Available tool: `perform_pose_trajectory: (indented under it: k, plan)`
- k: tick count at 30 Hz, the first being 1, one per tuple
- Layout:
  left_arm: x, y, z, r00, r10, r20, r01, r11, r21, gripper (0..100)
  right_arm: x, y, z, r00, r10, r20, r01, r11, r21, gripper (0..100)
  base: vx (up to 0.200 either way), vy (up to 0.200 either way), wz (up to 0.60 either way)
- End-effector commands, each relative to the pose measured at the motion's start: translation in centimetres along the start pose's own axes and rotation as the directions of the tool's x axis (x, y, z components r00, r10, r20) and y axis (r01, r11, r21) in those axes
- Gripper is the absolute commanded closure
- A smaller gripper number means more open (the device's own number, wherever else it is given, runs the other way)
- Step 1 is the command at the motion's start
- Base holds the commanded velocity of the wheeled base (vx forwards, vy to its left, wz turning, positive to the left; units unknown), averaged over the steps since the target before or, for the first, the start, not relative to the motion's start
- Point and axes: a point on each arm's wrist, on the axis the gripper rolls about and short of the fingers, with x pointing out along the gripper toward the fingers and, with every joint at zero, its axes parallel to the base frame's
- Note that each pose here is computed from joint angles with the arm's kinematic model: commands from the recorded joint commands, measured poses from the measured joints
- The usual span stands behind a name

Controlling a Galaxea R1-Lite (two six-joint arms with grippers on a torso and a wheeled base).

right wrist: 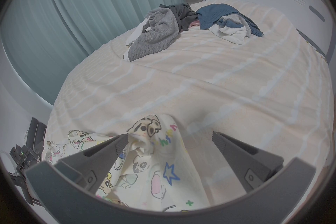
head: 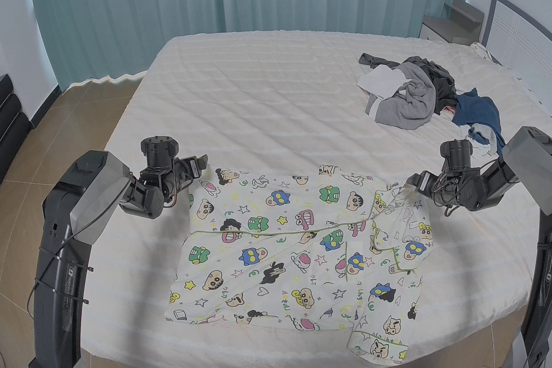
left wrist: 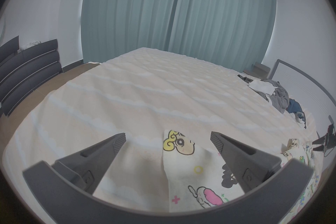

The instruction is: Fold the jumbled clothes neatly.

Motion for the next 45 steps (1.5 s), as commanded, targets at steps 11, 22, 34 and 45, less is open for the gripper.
perform_pose_trajectory:
  k: [11,22,34,45]
  plan:
    - [-14.4,3.3,5.8,0.928,-0.302,-0.220,0.275,0.951,-0.144,0,-8.2,-0.7,0.6,0.997,0.081,-0.021,-0.081,0.997,0.017,0,0.000,0.000,0.00]
    - [-22.1,5.2,-1.0,0.753,-0.439,-0.491,0.338,0.897,-0.283,0,-16.7,-1.1,-4.8,0.973,0.164,-0.159,-0.173,0.984,-0.041,0,0.000,0.000,0.00]
    - [-19.8,4.3,-6.9,0.658,-0.461,-0.595,0.342,0.887,-0.310,0,-19.4,-1.6,-7.6,0.957,0.182,-0.228,-0.191,0.981,-0.021,0,0.000,0.000,0.00]
    - [-16.4,4.6,-8.6,0.707,-0.425,-0.566,0.329,0.905,-0.269,0,-20.1,-1.2,-8.1,0.952,0.205,-0.228,-0.218,0.976,-0.031,0,0.000,0.000,0.00]
